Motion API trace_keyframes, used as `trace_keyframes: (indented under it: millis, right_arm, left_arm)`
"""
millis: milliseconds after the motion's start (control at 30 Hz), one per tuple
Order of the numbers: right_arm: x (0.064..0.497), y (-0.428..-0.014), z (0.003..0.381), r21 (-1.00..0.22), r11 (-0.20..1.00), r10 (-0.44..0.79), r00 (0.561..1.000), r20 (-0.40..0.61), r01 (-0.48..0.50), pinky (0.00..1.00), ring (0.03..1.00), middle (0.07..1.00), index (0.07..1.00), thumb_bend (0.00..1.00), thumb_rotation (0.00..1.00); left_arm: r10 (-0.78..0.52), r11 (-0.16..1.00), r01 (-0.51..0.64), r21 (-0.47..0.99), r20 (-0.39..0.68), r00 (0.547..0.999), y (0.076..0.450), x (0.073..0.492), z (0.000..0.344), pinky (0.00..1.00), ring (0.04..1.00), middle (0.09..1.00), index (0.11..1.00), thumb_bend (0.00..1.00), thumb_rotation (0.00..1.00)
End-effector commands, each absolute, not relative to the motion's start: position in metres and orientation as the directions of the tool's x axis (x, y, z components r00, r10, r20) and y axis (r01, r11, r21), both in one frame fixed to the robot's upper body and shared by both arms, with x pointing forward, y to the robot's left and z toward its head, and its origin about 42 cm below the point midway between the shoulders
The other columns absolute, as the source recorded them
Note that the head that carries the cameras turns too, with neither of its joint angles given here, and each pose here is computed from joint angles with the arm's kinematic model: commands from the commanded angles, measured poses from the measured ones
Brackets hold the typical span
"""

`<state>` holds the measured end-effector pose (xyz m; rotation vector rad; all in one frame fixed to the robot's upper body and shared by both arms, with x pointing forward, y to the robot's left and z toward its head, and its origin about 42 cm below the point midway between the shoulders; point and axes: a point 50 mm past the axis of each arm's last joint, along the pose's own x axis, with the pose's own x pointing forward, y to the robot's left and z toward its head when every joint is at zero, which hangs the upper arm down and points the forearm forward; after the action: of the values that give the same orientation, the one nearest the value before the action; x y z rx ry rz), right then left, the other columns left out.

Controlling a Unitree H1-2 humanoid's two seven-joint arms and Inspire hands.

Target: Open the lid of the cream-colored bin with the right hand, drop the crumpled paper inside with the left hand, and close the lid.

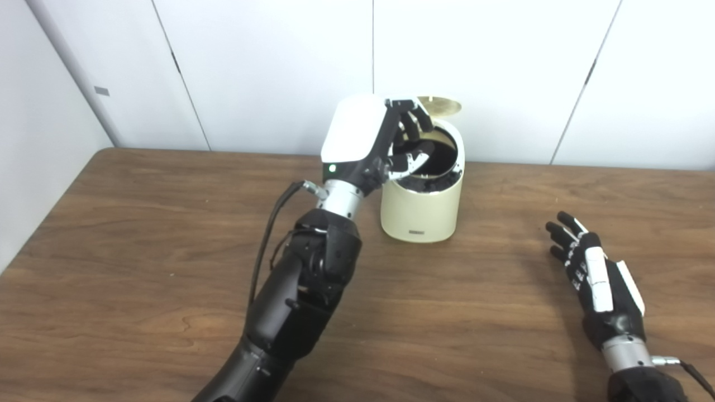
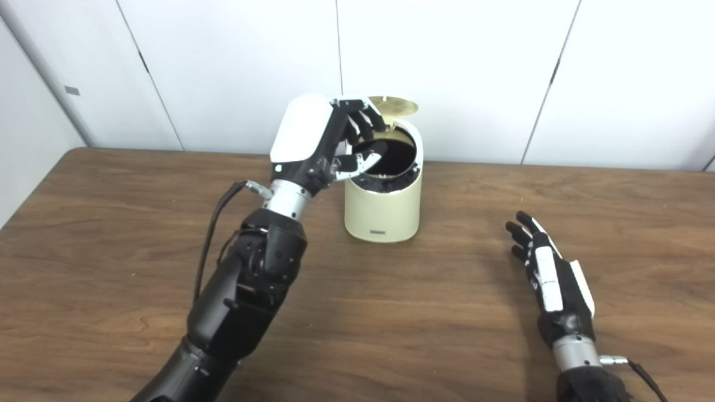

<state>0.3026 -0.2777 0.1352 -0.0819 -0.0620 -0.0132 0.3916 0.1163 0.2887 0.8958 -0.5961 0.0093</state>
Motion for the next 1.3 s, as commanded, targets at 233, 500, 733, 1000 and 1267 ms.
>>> trace_keyframes:
  millis: [233,500,733,1000,1267]
  right_arm:
    - [0.307,-0.281,0.140,-0.070,0.997,-0.014,0.997,0.082,0.020,0.99,0.929,0.876,0.913,0.50,1.00]
    - [0.307,-0.281,0.140,-0.078,0.997,-0.014,0.996,0.084,0.021,0.97,0.914,0.867,0.906,0.51,1.00]
    - [0.308,-0.282,0.140,-0.064,0.998,-0.010,0.996,0.094,0.016,0.97,0.922,0.875,0.909,0.50,1.00]
    - [0.310,-0.281,0.146,-0.044,0.999,-0.003,0.993,0.117,0.008,0.95,0.919,0.885,0.902,0.49,1.00]
    - [0.311,-0.285,0.150,0.009,1.000,0.002,0.987,0.159,-0.003,1.00,0.974,0.954,0.934,0.58,1.00]
  left_arm:
    - [-0.222,0.650,-0.317,0.691,0.572,0.790,0.149,0.380,0.320,0.32,0.396,0.488,0.495,0.47,0.00]
    - [-0.137,0.690,-0.288,0.664,0.511,0.849,0.187,0.374,0.304,0.32,0.407,0.494,0.491,0.47,0.00]
    - [-0.038,0.757,-0.220,0.616,0.377,0.925,0.208,0.369,0.275,0.34,0.406,0.515,0.543,0.49,0.00]
    - [-0.024,0.822,-0.116,0.558,0.237,0.971,0.233,0.357,0.237,0.67,0.758,0.798,0.799,0.40,0.46]
    - [-0.048,0.938,-0.008,0.346,0.152,0.987,0.247,0.346,0.204,0.96,0.970,0.993,0.997,0.47,0.92]
